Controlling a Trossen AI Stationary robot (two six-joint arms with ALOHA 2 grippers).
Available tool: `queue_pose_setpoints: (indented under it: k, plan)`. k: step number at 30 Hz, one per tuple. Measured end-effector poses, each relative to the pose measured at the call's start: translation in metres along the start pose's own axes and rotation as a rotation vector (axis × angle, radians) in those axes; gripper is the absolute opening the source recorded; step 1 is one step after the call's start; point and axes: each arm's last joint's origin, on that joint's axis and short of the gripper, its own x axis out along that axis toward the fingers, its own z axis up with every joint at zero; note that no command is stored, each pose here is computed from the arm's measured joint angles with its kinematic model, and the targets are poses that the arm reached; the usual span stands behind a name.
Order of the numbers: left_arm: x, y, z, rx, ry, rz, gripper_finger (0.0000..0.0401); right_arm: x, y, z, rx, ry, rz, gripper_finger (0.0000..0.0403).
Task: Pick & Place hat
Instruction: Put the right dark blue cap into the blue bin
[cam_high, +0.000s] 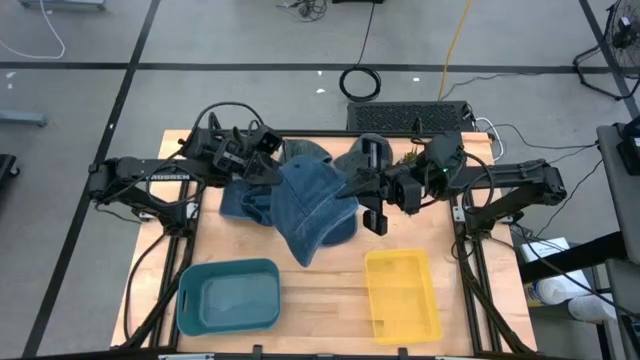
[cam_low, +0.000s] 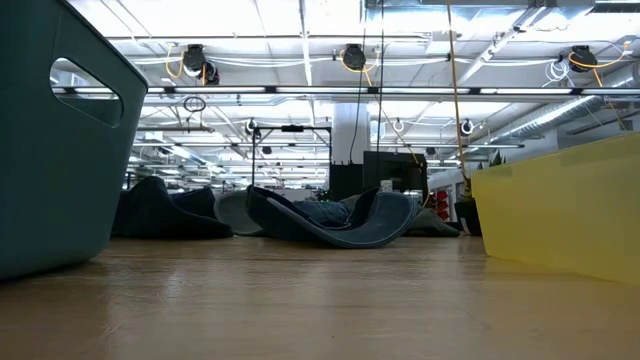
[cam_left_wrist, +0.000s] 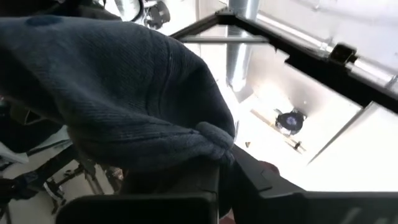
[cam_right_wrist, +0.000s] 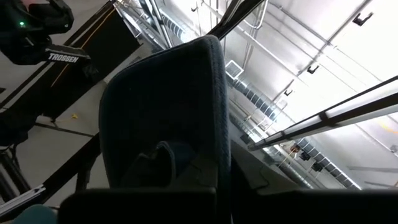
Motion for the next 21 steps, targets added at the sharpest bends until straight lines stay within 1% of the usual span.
queue_pose_setpoints:
  k: [2, 4, 7, 10, 13, 18, 21]
  plan:
    - [0.0, 0.0, -0.001, 0.003, 0.019, 0.002, 0.0017, 0.0, 0.0, 0.0, 0.001, 0.001, 0.002, 0.0001]
    - [0.0, 0.0, -0.001, 0.01, 0.026, 0.003, 0.0011, 0.0, 0.0, 0.0, 0.002, 0.002, 0.001, 0.0006]
    - [-0.003, 0.0, 0.002, 0.04, 0.036, 0.01, 0.0009, 0.0, -0.001, -0.002, 0.024, 0.049, -0.056, 0.0021]
    - [-0.01, -0.004, 0.008, 0.057, 0.037, 0.024, 0.0008, -0.001, -0.003, -0.001, 0.123, 0.088, -0.117, 0.0038]
    - [-0.018, -0.015, 0.014, 0.098, 0.025, 0.029, 0.0008, -0.004, -0.005, 0.003, 0.246, 0.081, -0.126, 0.0055]
    - [-0.035, -0.04, 0.021, 0.164, 0.035, 0.068, 0.0008, -0.014, -0.006, 0.012, 0.438, 0.156, -0.094, 0.0081]
    - [-0.046, -0.059, 0.022, 0.213, 0.034, 0.093, 0.0008, -0.024, -0.006, 0.019, 0.519, 0.211, -0.066, 0.0092]
